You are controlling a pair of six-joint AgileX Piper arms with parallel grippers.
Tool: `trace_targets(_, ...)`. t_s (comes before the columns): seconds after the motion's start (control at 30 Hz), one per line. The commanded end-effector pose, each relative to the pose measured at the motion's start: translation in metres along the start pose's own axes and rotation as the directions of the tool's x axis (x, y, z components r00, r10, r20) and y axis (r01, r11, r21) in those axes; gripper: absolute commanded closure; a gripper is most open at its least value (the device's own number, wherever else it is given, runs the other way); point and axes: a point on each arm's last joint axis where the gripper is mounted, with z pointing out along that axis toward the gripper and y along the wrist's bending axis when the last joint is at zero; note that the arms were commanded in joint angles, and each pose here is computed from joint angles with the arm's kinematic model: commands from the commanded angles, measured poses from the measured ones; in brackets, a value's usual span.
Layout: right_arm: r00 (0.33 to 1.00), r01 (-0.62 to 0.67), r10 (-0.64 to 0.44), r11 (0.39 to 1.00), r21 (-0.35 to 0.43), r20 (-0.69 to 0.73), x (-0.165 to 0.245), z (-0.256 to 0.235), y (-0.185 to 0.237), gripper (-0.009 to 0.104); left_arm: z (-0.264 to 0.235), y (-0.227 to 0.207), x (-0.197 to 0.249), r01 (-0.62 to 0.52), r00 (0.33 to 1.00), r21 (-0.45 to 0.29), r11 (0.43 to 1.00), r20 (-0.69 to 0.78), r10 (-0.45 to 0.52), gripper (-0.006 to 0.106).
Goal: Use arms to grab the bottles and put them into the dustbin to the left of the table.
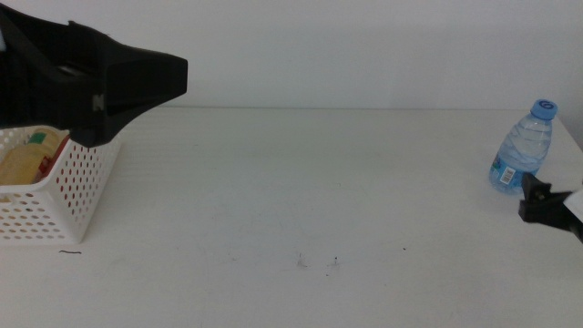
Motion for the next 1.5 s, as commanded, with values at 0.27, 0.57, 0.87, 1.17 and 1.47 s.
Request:
trace_targets(0.27, 1.000, 0.027, -0.027, 1.000, 0.014, -0.011, 0.002, 0.046, 0.002, 0.002, -0.002, -0.001, -0.003, 0.004, 1.000, 0.003, 1.000, 0.022, -0.004, 0.007)
trace_targets(0.57, 1.000, 0.004, -0.006, 0.998, 0.055, 0.026, 0.005, 0.072, 0.002, 0.002, -0.002, -0.001, -0.003, 0.004, 1.000, 0.003, 1.000, 0.022, -0.004, 0.007)
trace_targets(0.87, 0.998, -0.003, -0.003, 0.995, 0.102, 0.063, 0.021, 0.081, 0.000, 0.002, -0.002, -0.001, -0.003, 0.004, 1.000, 0.003, 1.000, 0.022, -0.004, 0.007)
trace_targets(1.17, 0.994, 0.002, -0.012, 0.996, 0.093, 0.104, 0.027, 0.092, 0.003, 0.002, -0.002, -0.001, -0.003, 0.004, 1.000, 0.003, 1.000, 0.022, -0.004, 0.007)
trace_targets(1.47, 0.989, -0.006, -0.008, 0.995, 0.097, 0.147, 0.017, 0.109, 0.004, 0.002, -0.002, -0.001, -0.003, 0.004, 1.000, 0.003, 1.000, 0.022, -0.004, 0.007)
